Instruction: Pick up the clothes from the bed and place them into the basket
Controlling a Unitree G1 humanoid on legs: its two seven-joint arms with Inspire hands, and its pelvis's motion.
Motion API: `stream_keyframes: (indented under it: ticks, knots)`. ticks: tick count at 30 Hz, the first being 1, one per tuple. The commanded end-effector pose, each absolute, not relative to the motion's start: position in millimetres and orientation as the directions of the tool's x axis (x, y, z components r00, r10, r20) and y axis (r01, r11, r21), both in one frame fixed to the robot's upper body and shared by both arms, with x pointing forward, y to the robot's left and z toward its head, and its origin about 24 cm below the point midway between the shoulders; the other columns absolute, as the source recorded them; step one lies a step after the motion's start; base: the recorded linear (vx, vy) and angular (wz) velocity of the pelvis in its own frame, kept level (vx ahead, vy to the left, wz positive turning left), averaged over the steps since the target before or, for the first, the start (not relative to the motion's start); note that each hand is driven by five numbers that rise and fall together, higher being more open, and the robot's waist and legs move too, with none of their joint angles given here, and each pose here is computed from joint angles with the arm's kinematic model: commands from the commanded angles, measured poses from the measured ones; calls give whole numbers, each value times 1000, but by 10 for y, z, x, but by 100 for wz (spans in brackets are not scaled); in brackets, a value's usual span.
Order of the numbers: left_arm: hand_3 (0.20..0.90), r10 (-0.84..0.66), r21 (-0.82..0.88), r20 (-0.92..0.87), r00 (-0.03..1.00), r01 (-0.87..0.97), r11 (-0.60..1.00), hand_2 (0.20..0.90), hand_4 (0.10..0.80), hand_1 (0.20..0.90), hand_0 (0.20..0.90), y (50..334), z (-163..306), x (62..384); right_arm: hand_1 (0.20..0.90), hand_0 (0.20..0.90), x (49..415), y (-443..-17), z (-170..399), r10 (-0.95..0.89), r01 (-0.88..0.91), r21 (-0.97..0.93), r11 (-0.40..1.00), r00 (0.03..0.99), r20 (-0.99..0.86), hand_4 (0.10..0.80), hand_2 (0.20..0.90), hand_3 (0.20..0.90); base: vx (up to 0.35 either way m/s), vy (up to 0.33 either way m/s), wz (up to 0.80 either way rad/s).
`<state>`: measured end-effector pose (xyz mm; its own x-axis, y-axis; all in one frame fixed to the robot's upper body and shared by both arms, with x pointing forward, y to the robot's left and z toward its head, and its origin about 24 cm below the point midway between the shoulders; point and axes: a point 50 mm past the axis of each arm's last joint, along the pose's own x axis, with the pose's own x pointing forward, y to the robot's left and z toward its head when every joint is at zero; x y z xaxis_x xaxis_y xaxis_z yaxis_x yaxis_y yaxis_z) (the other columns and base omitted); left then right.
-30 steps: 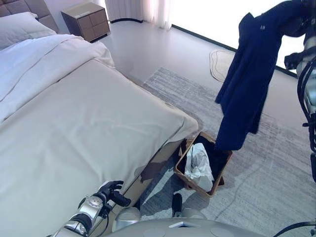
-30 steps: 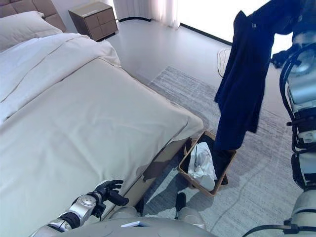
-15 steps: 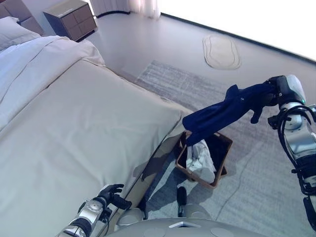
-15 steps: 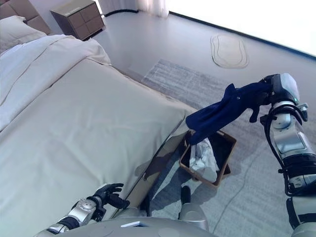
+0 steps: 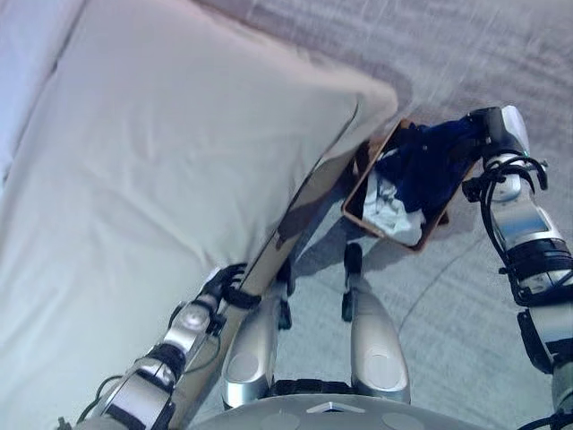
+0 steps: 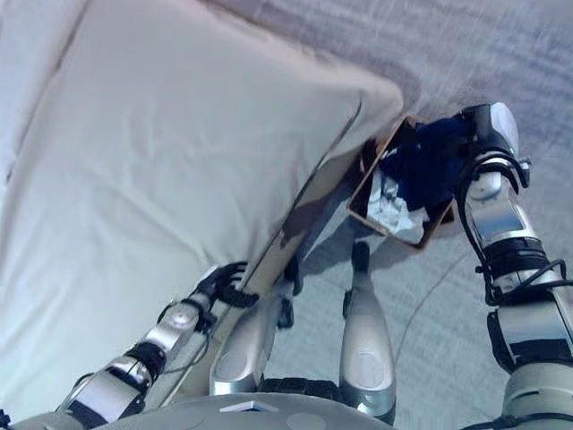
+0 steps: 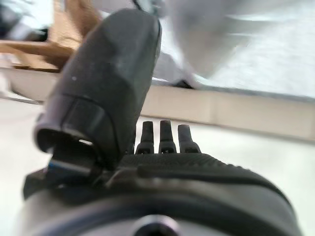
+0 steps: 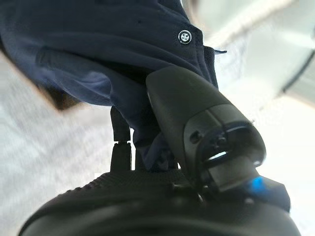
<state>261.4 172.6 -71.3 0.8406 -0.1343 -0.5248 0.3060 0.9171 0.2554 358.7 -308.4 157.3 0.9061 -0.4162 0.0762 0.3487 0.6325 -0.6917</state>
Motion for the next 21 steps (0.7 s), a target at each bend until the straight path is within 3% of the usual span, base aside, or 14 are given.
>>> stream_keyframes:
  ticks: [1,3,10,13,17,21]
  knots:
    - [900,-146,240,-452,880,277,930,900,800,900,900,1726,-645,2578,900,900,3734,-2953,2201,-401,481,-664,573,871,285,800,900,900,-85,-51,28]
    - [900,-146,245,-422,895,268,932,900,800,900,900,1728,-573,2627,900,900,3788,-2994,2203,-466,496,-704,509,846,258,800,900,900,-80,-46,24]
    - [900,-104,241,-447,888,232,943,900,800,900,900,1818,-619,2568,900,900,3795,-3162,2077,-602,539,-693,480,776,187,800,900,900,-30,-8,22]
    - [900,-62,250,-516,854,219,943,900,800,900,900,1918,-742,2462,900,900,3752,-3222,1896,-632,545,-669,506,762,143,800,900,900,4,44,23]
    - [900,-12,256,-573,819,192,947,900,800,900,900,2070,-862,2332,900,900,3668,-3156,1503,-625,573,-505,646,776,80,800,900,900,-1,41,8]
    - [900,19,269,-615,788,187,945,900,800,900,900,2193,-928,2263,900,900,3460,-3061,860,-591,488,-525,698,806,-36,800,900,900,12,94,8]
